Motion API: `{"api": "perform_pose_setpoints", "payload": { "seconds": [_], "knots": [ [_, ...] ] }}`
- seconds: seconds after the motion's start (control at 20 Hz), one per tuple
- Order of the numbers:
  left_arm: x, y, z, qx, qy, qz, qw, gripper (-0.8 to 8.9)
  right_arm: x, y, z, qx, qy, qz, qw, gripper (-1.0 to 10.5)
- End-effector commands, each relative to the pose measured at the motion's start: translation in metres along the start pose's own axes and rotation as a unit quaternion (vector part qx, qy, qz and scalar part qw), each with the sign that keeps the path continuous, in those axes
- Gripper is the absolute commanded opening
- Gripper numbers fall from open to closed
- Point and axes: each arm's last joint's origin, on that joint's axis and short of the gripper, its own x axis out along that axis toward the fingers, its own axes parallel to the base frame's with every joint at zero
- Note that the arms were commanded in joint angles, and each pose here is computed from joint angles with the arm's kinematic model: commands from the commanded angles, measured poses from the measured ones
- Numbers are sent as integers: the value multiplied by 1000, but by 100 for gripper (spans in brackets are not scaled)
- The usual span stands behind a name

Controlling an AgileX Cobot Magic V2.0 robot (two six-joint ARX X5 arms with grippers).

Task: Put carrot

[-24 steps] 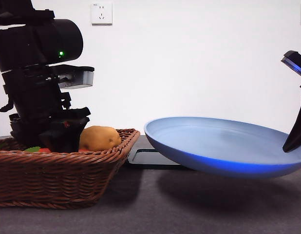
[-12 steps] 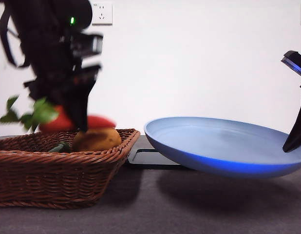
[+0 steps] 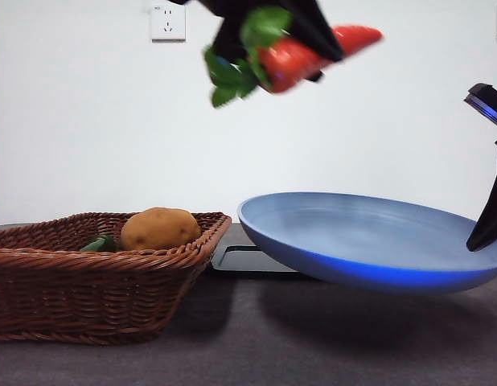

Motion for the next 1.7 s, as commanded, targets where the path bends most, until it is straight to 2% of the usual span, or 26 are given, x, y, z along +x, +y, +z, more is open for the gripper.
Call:
{"api": "perform_pose_setpoints", "payload": {
  "seconds": [0.05,0.2,0.4,0.55,0.75,0.9,1.05,1.2,1.35,1.7],
  "knots": [
    [28,-13,-3,15,25,22,999,99,-1,2,4,-3,-5,7,1000,4],
    [61,-20,-16,20,67,17,997,99,-1,2,4,-2,-3,8,1000,4],
    [94,-17,-35,13,115,10,993,100,-1,2,2,6,5,4,1000,4],
    [98,-16,-38,12,123,10,992,103,-1,1,1,8,9,4,1000,4],
    [98,-16,-38,12,123,12,992,234,-1,1,1,10,11,3,1000,4],
    [98,-19,-38,12,123,11,992,250,-1,1,1,10,11,3,1000,4],
    [97,-18,-36,-8,118,15,993,250,-1,1,0,60,13,-3,998,4],
    [80,-15,-30,-17,110,34,993,249,-3,2,3,67,16,-21,997,3],
    [47,-15,-19,-18,91,55,994,249,-8,8,17,53,1,-42,998,3],
    [-42,-33,3,-7,0,77,997,246,12,19,91,33,-9,-52,998,3]
  ]
}}
